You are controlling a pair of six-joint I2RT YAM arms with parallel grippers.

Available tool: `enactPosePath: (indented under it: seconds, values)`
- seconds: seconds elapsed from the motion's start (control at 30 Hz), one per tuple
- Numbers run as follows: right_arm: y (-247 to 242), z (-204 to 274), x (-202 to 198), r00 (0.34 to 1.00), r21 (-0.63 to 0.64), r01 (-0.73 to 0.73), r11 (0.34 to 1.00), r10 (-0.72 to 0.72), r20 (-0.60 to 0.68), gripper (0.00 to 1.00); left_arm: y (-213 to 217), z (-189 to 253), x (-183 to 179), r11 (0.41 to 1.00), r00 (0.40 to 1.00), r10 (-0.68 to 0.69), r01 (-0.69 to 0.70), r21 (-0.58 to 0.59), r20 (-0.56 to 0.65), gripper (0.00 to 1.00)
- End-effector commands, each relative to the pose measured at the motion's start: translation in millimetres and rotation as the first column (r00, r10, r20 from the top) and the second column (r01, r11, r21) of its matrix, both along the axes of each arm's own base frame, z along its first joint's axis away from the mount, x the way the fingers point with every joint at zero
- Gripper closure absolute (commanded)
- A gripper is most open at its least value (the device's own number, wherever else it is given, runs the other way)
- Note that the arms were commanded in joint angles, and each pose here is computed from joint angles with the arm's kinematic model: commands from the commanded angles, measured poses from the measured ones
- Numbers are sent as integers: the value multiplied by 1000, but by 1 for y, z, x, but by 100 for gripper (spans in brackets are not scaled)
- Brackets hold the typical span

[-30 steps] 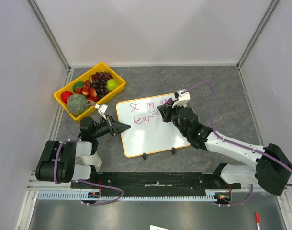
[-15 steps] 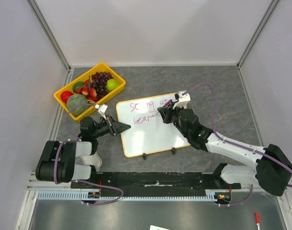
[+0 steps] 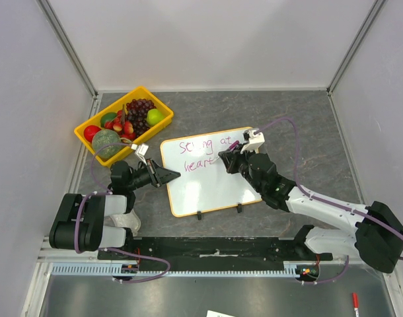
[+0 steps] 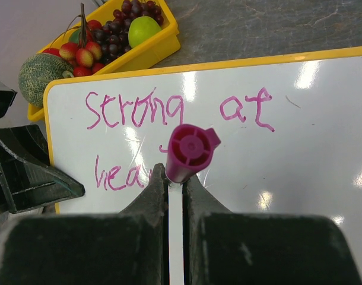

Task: Write a sentence on the whiteboard
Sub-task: Pick up the sentence from the whiteboard.

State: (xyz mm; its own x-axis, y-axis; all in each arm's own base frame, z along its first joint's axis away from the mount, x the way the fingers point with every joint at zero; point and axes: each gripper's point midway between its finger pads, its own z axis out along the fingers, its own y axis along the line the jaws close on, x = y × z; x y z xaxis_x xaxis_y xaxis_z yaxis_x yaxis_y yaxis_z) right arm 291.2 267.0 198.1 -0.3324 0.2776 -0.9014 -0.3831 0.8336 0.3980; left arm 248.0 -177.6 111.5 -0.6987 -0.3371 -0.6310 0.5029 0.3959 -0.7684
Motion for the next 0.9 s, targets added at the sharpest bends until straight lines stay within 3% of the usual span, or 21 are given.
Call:
enactPosePath:
  seconds: [0.0, 0.87]
  values:
    - [-11, -18, -4, 999, -50, 17, 999, -19, -35, 100, 2, -3, 8, 999, 998, 6, -9, 47, 66, 98]
    - [-23, -5, 0, 998, -59, 66, 996, -66, -11, 100, 2, -3, 8, 999, 998, 9, -13, 48, 66, 98]
